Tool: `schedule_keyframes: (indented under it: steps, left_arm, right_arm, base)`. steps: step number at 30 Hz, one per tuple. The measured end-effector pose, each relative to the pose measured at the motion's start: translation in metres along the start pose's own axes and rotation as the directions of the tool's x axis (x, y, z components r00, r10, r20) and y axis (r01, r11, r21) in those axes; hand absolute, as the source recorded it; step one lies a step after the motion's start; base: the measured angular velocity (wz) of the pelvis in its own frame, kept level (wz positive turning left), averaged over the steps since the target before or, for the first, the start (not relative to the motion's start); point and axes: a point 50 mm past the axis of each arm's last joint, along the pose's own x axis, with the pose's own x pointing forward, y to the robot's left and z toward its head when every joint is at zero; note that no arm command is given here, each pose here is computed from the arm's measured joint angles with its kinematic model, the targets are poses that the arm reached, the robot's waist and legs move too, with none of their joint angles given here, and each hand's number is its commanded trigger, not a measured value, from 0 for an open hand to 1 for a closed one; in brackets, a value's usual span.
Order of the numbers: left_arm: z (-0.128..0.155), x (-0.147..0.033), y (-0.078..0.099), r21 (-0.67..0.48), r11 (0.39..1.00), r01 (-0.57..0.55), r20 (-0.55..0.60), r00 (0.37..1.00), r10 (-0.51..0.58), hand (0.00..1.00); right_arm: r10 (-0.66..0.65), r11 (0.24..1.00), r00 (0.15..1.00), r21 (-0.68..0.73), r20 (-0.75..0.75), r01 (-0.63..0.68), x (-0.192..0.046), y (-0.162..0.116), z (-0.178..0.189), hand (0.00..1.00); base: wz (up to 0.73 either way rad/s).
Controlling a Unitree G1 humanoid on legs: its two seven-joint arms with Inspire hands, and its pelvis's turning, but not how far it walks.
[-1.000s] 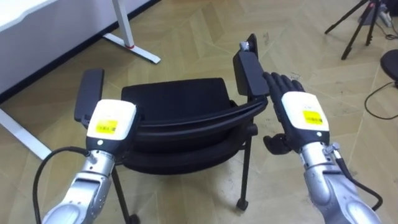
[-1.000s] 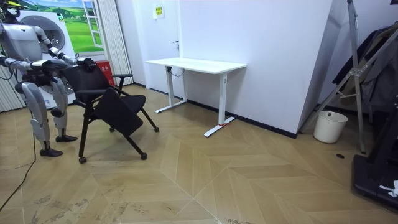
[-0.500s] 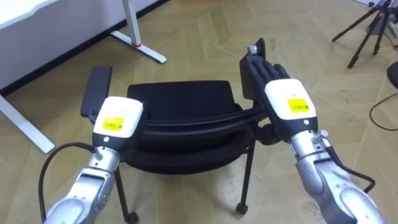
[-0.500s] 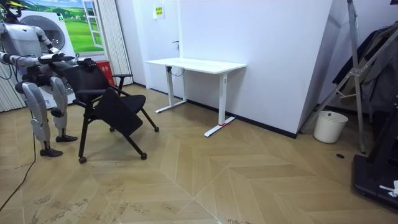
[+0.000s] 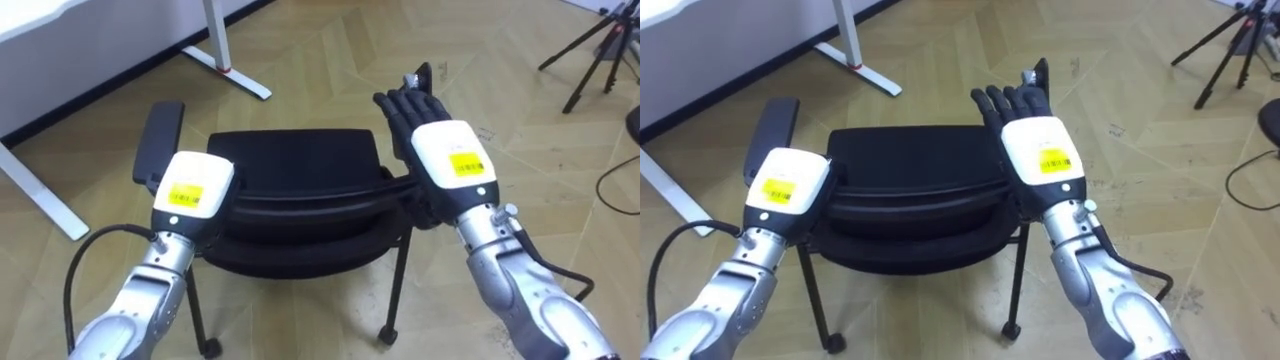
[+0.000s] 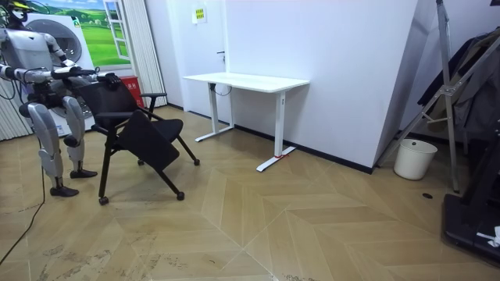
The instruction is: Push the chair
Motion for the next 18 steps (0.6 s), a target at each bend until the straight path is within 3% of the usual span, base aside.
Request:
schedule_keyframes:
  steps: [8, 13, 18]
  left_arm:
    - [0.003, 0.003, 0.0, 0.002, 1.0, 0.004, 0.015, 1.0, -0.004, 1.0]
    - [0.009, 0.006, 0.0, -0.002, 1.0, 0.003, 0.041, 0.999, -0.002, 1.0]
    - [0.014, 0.009, -0.001, -0.011, 1.0, 0.004, 0.056, 0.998, -0.004, 1.0]
  right_arm:
    - [0.093, 0.996, 0.994, 0.01, 0.049, -0.094, -0.002, 0.014, 0.013, 0.0]
    - [0.204, 0.979, 0.977, -0.02, 0.055, -0.203, -0.013, 0.039, 0.013, 0.0]
    - [0.197, 0.979, 0.98, -0.057, 0.039, -0.194, -0.015, 0.045, 0.005, 0.0]
  base:
    - [0.03]
    - [0.12]
    - [0.18]
